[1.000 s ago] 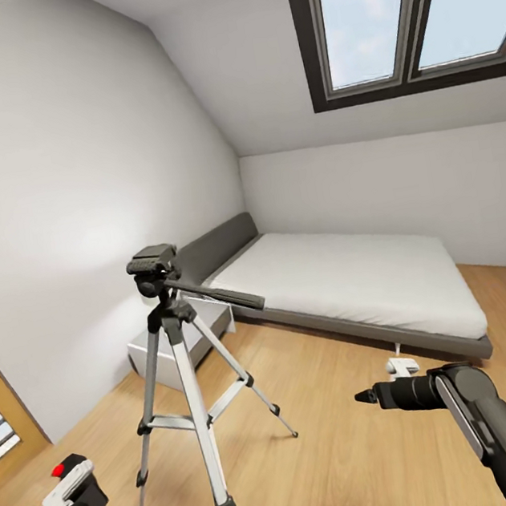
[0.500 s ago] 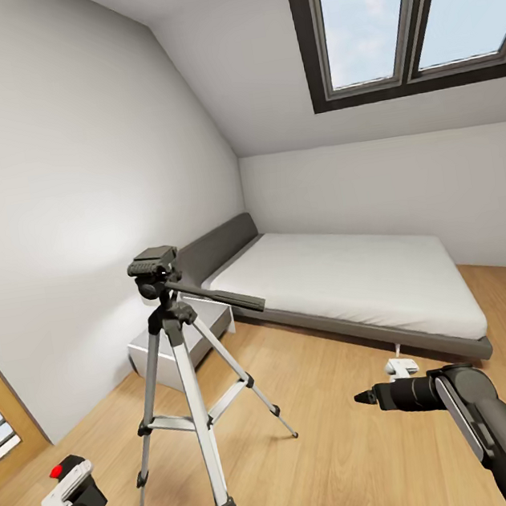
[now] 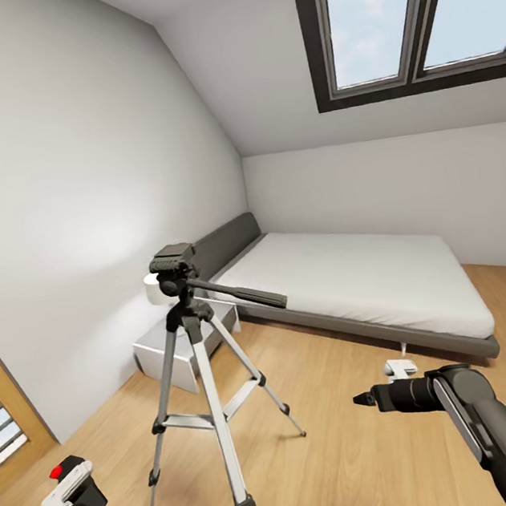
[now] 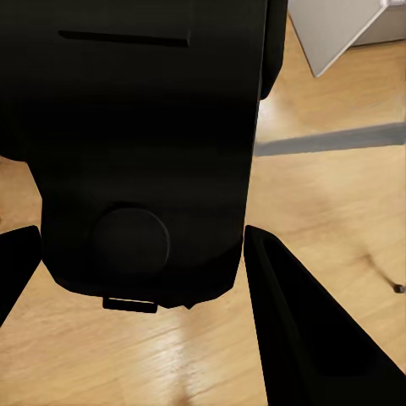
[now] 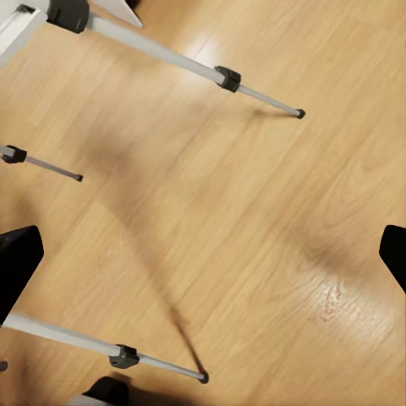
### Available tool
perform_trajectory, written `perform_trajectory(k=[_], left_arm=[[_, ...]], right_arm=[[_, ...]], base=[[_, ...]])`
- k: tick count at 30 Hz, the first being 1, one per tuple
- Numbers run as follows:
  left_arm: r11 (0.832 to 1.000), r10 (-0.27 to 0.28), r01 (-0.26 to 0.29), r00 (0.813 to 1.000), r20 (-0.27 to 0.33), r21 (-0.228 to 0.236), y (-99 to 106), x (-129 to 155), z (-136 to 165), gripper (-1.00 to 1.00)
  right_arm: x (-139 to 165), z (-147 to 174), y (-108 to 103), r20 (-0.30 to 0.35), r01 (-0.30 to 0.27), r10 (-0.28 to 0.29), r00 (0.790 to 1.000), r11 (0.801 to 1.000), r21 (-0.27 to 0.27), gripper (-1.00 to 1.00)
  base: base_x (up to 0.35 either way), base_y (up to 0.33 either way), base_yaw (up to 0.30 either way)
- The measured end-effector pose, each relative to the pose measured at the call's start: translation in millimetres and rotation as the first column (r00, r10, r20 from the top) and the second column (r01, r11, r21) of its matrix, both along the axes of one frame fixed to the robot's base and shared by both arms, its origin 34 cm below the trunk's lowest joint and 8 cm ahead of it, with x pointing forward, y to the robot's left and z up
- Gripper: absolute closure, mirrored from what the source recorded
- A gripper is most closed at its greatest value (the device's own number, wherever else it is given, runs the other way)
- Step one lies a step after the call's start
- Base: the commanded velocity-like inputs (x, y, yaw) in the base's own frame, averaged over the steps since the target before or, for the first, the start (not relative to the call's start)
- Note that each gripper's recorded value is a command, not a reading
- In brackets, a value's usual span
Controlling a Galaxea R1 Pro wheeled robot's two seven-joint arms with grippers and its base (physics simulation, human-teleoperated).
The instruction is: Attach the digital camera to the camera tripod in the bedroom.
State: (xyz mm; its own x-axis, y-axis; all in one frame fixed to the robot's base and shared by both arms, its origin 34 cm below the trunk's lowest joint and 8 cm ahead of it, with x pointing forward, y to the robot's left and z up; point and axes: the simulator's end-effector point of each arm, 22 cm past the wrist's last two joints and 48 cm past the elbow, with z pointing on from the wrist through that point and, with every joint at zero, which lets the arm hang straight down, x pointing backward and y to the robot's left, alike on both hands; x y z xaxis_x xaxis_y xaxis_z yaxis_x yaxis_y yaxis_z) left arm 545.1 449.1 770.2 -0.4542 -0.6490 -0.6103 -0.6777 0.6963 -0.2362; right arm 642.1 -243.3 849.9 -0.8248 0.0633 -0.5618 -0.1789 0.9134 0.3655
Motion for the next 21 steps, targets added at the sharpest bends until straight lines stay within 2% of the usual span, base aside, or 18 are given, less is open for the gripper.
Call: perform_trajectory(k=[13, 21], left_arm=[[1.0, -0.001, 0.001, 1.0, 0.0, 0.001, 1.7, 0.0, 0.4, 1.0], [1.0, -0.003, 0.003, 1.0, -0.005, -0.006, 0.7, -1.0, -3.0, 1.0]], right_arm=[[-1.4, -1.2, 6.5, -0.002, -0.022, 0.022, 1.0, 1.0, -0.011, -1.0], [-1.3, -1.2, 7.0, -0.002, -0.023, 0.023, 1.0, 1.0, -0.011, -1.0]], base=[[0.0, 0.022, 0.0], [0.0, 0.163, -0.074]])
